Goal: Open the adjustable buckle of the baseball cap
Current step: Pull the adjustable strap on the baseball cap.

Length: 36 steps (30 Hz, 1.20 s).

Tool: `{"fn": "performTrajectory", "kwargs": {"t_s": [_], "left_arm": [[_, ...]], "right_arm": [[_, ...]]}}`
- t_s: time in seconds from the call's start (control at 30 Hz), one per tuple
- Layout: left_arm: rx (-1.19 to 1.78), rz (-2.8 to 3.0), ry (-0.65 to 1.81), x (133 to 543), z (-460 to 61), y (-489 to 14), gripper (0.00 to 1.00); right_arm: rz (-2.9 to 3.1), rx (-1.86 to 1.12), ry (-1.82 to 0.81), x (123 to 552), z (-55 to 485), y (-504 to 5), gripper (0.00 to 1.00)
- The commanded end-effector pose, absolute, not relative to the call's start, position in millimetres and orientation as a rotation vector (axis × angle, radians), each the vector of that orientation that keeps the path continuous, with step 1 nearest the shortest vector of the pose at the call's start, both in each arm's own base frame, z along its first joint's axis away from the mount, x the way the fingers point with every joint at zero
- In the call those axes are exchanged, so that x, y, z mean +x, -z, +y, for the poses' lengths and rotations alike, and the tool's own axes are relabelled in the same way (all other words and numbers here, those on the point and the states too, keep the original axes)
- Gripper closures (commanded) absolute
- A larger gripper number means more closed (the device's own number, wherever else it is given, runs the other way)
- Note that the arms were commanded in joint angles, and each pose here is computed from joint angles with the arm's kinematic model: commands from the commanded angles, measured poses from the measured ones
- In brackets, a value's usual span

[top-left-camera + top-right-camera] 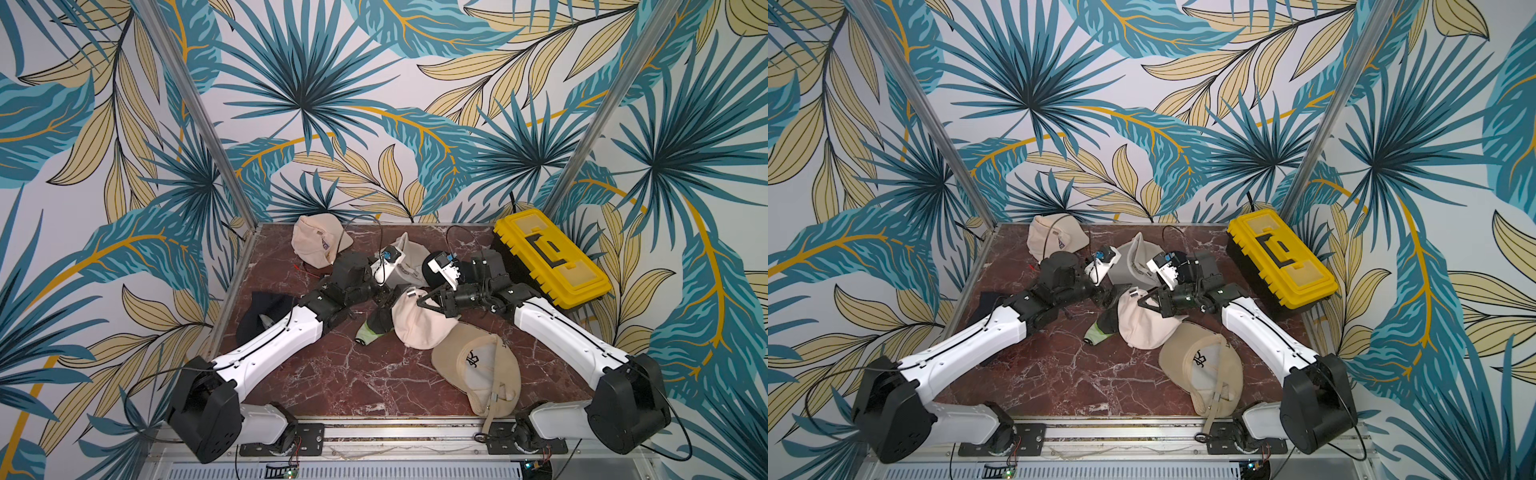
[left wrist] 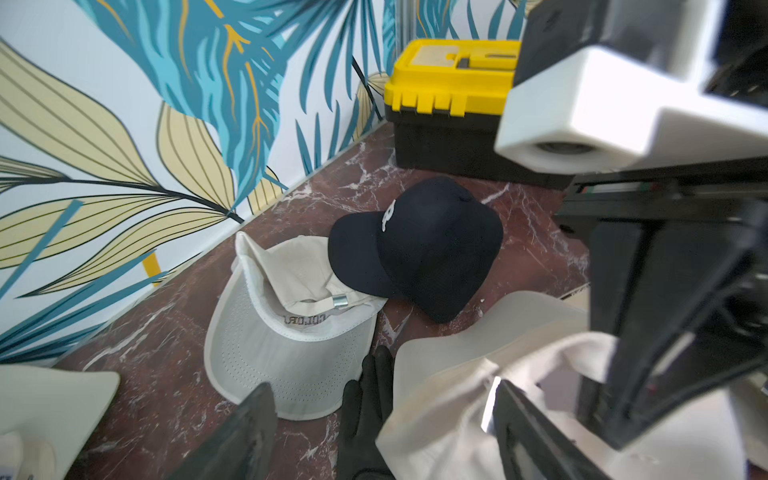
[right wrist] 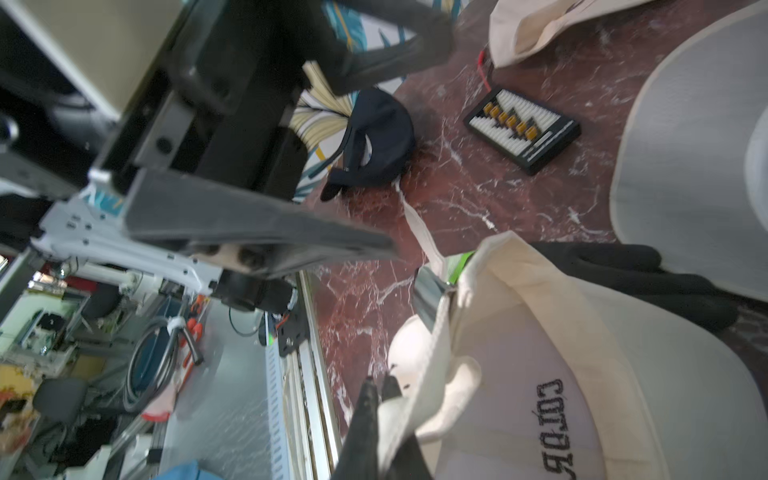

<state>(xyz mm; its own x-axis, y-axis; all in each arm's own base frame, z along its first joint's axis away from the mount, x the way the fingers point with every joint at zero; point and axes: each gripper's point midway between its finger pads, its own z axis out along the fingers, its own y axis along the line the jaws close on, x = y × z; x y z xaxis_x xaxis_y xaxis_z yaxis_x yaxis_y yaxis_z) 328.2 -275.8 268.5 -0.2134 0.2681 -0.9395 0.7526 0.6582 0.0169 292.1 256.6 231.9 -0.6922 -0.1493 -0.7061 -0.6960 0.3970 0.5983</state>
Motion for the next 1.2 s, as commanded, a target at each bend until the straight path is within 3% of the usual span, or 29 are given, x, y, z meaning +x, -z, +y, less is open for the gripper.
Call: {"fn": "performTrajectory", "kwargs": {"t_s": [0.0,0.13,0.27,0.53,0.8,1.17], "left_arm": [[0.682,1.827,0.655,315,-265,-277,0.19],[0.599,1.855,0.73,305,-260,-279,0.23],[0.71,1.868,0.813,290,-277,-264,0.27],[0.795,1.875,0.654,304,-293,-242,0.22],[0.709,1.854,0.511,323,-280,-254,0.36],[0.844,1.739,0.648,293,-292,-268,0.33]], "right_arm": [[2.052,-0.499,-1.299,327,258,-261,1.0],[1.986,-0.436,-1.313,336,258,-280,1.0],[1.939,-0.461,-1.36,333,262,-291,1.0],[1.847,-0.571,-1.487,316,270,-303,1.0],[1.835,-0.626,-1.499,301,269,-298,1.0],[1.84,-0.635,-1.5,298,268,-293,1.0]]}}
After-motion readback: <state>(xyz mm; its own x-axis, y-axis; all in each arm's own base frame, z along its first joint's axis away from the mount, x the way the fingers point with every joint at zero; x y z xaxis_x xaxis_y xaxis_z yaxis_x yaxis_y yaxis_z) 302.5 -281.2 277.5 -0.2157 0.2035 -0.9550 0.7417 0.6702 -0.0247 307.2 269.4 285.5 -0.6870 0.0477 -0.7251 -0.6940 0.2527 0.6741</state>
